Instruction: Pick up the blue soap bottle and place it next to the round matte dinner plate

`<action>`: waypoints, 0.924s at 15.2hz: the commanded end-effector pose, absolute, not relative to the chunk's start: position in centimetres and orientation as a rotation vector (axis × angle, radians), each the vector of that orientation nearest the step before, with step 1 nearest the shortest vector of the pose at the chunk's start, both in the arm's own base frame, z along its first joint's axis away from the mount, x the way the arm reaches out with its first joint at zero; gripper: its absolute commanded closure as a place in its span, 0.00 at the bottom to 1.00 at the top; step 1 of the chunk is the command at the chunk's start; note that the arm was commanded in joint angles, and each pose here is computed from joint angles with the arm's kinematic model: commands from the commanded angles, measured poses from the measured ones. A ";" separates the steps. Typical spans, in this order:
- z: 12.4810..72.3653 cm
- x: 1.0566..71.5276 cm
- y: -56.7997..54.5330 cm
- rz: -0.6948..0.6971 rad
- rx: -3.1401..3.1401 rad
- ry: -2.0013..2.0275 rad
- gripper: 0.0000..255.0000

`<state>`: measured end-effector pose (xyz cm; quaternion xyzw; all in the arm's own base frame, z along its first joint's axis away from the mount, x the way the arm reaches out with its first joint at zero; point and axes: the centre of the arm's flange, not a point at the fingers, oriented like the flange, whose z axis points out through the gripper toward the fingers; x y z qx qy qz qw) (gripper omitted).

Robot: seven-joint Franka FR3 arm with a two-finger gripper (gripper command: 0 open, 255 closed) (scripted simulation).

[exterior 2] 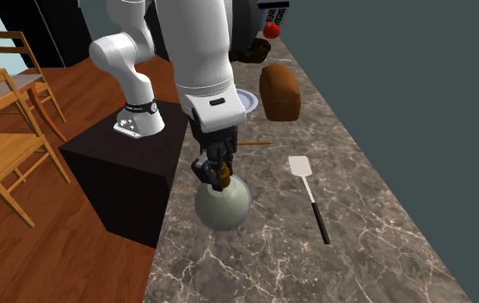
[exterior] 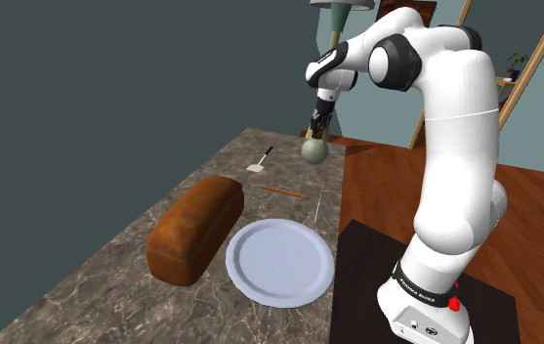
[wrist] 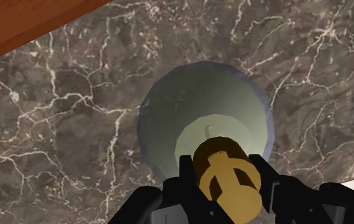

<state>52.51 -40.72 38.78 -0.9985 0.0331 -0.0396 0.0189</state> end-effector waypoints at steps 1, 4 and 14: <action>39.8 52.5 -40.7 -0.123 -3.100 0.103 1.00; 41.4 52.5 -40.7 -0.123 -3.100 0.103 1.00; 46.6 52.5 -40.7 -0.123 -3.100 0.103 1.00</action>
